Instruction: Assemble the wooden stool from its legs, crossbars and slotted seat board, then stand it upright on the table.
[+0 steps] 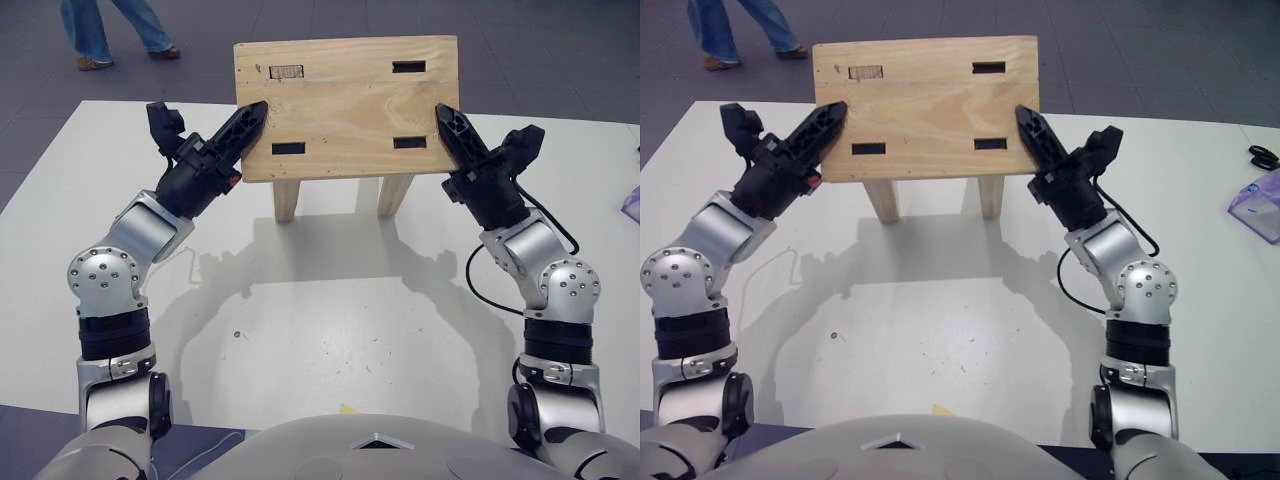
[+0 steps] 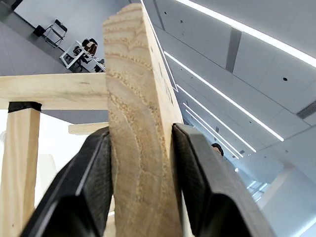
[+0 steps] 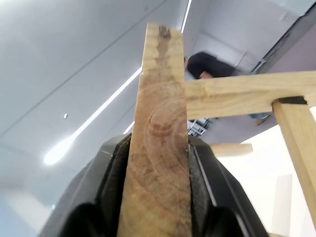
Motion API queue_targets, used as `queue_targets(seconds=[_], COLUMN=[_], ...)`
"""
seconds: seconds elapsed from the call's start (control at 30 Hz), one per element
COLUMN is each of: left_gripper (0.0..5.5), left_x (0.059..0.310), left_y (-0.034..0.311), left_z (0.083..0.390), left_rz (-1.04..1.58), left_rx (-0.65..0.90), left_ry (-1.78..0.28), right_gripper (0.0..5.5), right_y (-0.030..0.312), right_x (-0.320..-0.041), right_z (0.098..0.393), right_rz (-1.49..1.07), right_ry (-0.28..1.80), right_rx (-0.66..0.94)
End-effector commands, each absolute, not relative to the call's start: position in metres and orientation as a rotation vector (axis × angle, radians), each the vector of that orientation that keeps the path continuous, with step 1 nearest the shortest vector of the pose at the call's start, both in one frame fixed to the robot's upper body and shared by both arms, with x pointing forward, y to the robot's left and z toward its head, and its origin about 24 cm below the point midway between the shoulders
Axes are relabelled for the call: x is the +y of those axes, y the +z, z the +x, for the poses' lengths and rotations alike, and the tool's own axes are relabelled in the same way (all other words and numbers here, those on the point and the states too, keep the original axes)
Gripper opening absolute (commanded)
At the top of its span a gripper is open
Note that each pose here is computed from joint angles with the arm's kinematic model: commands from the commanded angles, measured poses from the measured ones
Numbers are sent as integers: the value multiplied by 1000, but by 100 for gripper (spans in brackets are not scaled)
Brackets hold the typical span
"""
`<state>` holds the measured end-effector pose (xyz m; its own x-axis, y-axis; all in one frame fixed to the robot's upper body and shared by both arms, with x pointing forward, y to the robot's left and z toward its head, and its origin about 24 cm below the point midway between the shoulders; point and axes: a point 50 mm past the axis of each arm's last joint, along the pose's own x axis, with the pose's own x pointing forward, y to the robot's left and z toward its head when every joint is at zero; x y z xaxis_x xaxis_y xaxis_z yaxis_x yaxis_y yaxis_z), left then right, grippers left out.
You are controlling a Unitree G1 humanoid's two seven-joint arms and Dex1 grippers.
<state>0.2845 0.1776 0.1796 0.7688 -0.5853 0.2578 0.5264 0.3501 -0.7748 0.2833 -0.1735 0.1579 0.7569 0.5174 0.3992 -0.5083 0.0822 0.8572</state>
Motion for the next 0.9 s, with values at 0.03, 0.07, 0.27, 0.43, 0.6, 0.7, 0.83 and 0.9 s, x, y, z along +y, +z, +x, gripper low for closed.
queue_targets(seconds=[0.03, 0.07, 0.27, 0.43, 0.6, 0.7, 0.83, 0.9], left_gripper=[168, 196, 292, 383, 450, 502, 540, 540], left_x=[195, 197, 211, 230, 249, 242, 217, 204], left_y=[228, 226, 218, 204, 190, 178, 180, 186], left_z=[317, 322, 335, 332, 323, 326, 330, 334], left_rz=[-1164, -1182, -1192, -819, -474, -265, -83, -47], left_rx=[8, 15, 1, -98, -248, -247, -290, -314], left_ry=[-316, -291, -143, 54, 306, 328, 192, 105], right_gripper=[185, 191, 289, 376, 441, 489, 537, 537], right_y=[189, 186, 167, 146, 107, 91, 84, 83], right_x=[-184, -186, -196, -201, -202, -199, -196, -198], right_z=[305, 306, 306, 305, 298, 288, 286, 282], right_rz=[1418, 1425, 1363, 1035, 646, 446, 163, 82], right_ry=[360, 336, 220, 103, -80, -113, -122, -167], right_rx=[-85, -81, -93, -108, -47, -37, -92, -130])
